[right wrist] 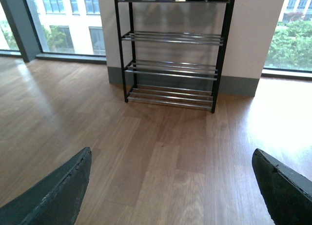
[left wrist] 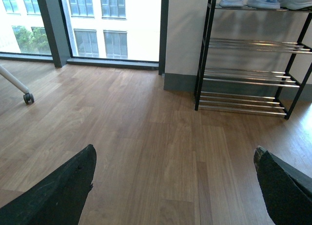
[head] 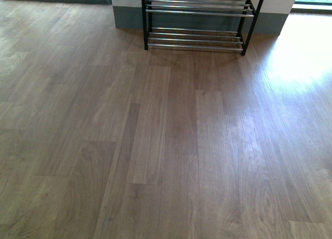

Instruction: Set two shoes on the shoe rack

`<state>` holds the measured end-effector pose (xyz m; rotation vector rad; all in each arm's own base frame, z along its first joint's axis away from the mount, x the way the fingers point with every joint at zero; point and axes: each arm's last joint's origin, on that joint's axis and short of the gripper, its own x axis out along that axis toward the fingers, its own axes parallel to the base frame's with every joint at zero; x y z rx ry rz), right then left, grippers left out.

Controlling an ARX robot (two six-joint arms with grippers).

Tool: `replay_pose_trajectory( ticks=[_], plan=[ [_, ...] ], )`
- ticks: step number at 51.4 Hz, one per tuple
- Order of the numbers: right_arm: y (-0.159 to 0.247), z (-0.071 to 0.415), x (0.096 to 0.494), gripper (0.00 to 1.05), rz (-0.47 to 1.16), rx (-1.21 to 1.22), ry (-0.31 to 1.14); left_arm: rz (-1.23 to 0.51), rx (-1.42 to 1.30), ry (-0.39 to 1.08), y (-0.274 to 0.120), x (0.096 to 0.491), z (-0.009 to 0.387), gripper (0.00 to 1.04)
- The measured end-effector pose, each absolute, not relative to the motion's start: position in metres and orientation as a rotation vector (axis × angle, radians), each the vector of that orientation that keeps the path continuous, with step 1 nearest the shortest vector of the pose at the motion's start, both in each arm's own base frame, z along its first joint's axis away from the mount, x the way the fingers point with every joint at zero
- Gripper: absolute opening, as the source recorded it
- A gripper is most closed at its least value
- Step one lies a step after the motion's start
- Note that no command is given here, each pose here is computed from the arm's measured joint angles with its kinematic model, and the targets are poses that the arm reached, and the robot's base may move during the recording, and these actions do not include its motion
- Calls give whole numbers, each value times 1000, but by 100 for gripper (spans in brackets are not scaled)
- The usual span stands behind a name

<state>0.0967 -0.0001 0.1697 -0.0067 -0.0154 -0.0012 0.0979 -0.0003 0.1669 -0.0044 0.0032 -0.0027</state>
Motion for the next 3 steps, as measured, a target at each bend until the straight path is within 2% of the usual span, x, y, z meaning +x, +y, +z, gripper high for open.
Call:
replay_pose_trajectory(
  ticks=[3],
  plan=[
    [0, 170, 97, 95, -1, -7, -15, -3, -4, 3, 0, 98, 167, 95]
  ],
)
